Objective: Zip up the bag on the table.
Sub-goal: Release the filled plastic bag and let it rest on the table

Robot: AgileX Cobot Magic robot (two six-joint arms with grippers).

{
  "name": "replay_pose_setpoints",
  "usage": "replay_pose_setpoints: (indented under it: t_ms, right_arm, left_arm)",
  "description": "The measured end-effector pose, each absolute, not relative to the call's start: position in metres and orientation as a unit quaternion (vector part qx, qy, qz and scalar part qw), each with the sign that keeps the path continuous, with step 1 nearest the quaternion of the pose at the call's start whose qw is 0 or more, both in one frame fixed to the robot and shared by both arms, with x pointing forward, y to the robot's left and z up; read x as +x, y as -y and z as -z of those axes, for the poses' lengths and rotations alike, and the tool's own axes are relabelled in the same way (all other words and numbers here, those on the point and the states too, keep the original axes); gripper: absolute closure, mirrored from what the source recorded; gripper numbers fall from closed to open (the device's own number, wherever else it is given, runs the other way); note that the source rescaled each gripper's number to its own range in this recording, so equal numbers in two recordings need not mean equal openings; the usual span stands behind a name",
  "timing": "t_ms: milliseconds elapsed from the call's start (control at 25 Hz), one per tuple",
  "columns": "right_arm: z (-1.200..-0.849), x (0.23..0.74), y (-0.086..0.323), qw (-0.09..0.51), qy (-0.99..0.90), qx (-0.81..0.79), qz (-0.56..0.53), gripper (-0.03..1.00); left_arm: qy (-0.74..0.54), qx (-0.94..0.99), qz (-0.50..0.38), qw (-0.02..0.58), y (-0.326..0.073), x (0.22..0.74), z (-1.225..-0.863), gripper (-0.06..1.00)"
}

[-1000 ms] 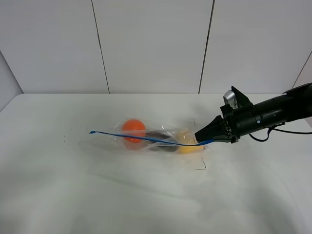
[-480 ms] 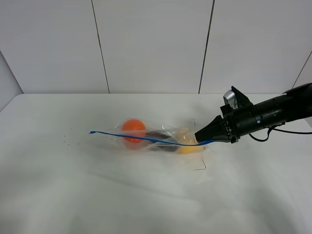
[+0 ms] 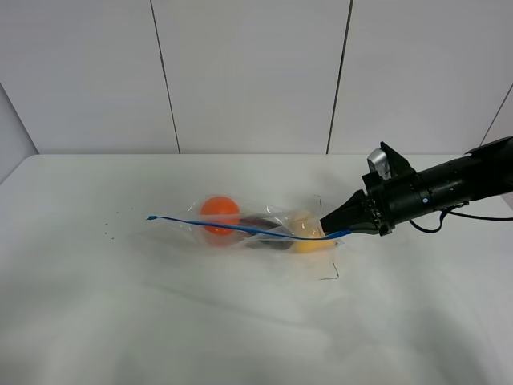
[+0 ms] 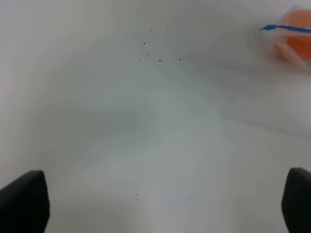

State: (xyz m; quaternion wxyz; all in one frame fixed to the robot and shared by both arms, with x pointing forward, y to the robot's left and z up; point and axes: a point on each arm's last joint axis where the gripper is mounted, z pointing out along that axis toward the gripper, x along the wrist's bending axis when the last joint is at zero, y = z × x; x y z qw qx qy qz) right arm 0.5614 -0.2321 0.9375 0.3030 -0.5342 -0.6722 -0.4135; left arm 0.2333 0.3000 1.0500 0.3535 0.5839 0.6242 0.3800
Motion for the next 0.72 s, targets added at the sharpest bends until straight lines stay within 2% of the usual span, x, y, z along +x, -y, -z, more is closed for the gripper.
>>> replay_pose_setpoints:
  t_ms: [80, 120, 240, 280, 320, 440, 720]
  right_arm:
    - [-0.9375, 0.5614, 0.2321, 0.304, 0.671, -0.536, 0.413, 0.89]
    - [-0.9375, 0.5614, 0.2321, 0.305, 0.670, -0.537, 0.412, 0.78]
    - [-0.9374, 0.5614, 0.2321, 0.308, 0.665, -0.543, 0.409, 0.25]
    - [-0.9372, 0.5611, 0.2322, 0.310, 0.665, -0.545, 0.407, 0.13]
    - [-0.9367, 0.5610, 0.2325, 0.310, 0.664, -0.549, 0.403, 0.07]
    - [-0.9345, 0.5610, 0.2337, 0.307, 0.664, -0.559, 0.390, -0.01]
    - [-0.9321, 0.5592, 0.2351, 0.308, 0.667, -0.567, 0.372, -0.03]
  left_arm:
    - [-0.624, 0.584, -0.380, 0.353, -0.3000, 0.2333, -1.0500, -0.06]
    - [-0.624, 0.584, -0.380, 0.353, -0.3000, 0.2333, -1.0500, -0.06]
    - [-0.624, 0.584, -0.380, 0.353, -0.3000, 0.2333, -1.0500, -0.06]
    - [-0.624, 0.584, -0.380, 0.353, -0.3000, 0.2333, -1.0500, -0.06]
    - [-0.624, 0.584, -0.380, 0.353, -0.3000, 0.2333, -1.0500, -0.06]
    - [-0.624, 0.584, -0.380, 0.353, -0.3000, 0.2333, -1.0500, -0.06]
    - [-0.624, 0.584, -0.380, 0.353, -0.3000, 0.2333, -1.0500, -0.06]
